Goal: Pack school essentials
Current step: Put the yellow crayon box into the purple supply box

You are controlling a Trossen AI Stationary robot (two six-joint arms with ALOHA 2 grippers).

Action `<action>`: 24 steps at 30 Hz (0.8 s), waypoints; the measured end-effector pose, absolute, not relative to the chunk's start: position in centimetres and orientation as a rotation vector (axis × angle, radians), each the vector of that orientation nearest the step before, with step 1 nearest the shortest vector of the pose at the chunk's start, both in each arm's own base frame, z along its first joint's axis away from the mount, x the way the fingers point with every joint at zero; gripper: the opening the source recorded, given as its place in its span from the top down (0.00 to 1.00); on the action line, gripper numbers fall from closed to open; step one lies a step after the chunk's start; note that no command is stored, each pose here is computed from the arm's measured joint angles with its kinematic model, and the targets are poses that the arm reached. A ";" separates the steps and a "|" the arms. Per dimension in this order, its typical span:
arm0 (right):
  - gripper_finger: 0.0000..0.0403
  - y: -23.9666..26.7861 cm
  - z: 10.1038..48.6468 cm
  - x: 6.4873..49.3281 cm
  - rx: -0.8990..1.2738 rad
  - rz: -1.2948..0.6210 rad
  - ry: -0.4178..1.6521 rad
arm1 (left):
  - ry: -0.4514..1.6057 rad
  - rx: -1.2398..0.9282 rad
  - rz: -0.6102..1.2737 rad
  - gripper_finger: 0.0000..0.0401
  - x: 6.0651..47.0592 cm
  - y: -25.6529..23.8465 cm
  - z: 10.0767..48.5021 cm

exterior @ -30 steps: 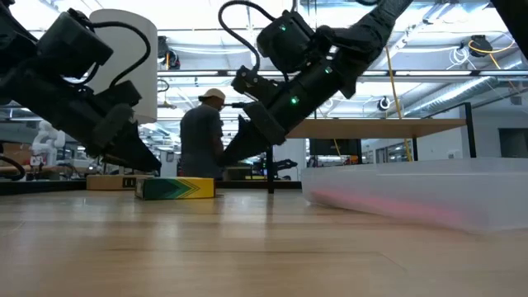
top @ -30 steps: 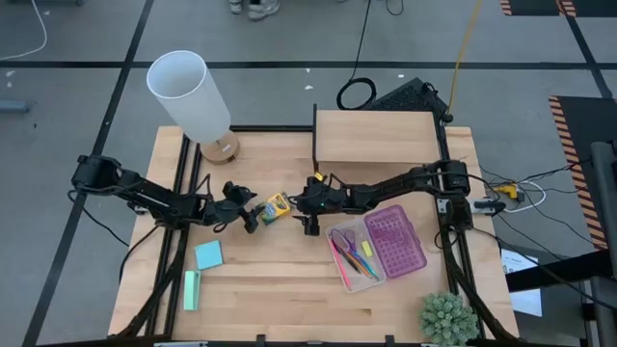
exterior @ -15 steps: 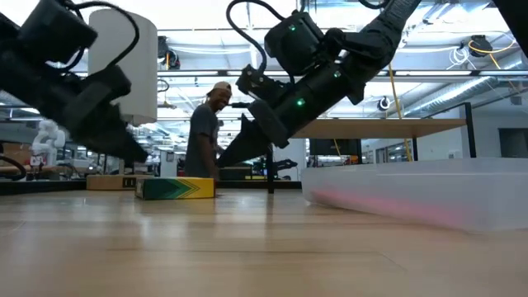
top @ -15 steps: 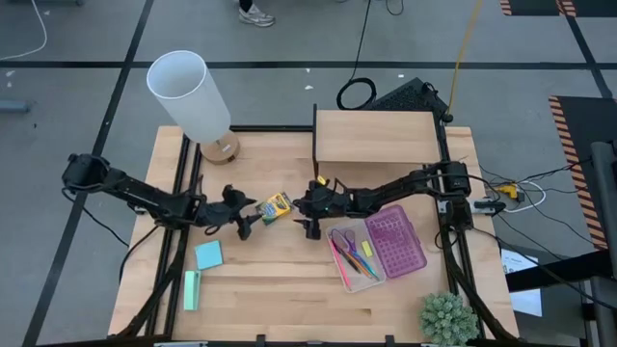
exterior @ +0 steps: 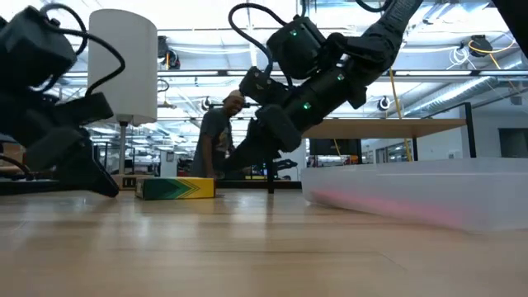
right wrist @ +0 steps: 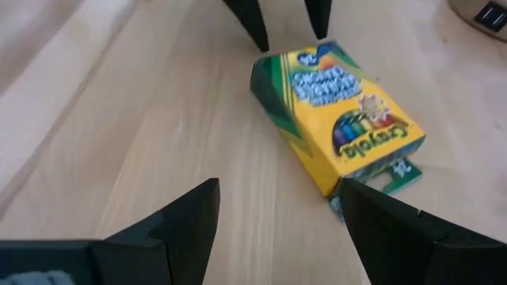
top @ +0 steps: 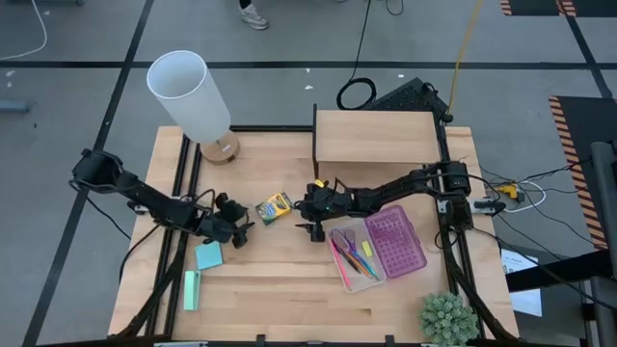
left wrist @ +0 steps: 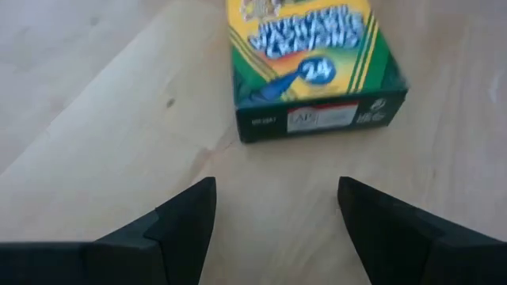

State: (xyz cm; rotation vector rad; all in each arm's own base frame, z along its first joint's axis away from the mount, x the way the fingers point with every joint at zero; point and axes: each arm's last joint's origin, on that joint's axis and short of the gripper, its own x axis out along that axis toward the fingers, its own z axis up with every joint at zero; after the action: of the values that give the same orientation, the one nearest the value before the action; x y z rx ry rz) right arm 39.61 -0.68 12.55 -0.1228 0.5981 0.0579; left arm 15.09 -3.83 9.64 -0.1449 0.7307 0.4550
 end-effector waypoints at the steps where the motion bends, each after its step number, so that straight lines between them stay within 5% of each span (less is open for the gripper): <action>1: 0.37 -0.7 12.4 39.5 -0.122 0.059 0.602 | 0.736 -0.138 0.445 0.34 15.0 -3.7 9.4; 16: 0.37 -1.4 12.2 39.2 -0.087 0.022 0.583 | 0.585 -0.216 0.313 0.33 14.4 -2.7 8.7; 24: 0.37 -1.3 12.2 39.3 -0.094 0.025 0.572 | 0.537 -0.273 0.320 0.09 15.6 -3.5 9.9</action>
State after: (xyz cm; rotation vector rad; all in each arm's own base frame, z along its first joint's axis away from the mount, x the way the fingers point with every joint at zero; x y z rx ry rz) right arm 39.26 -1.34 12.24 -0.0943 0.5725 0.0250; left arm 15.63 -3.55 9.91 -0.2728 0.5374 0.3200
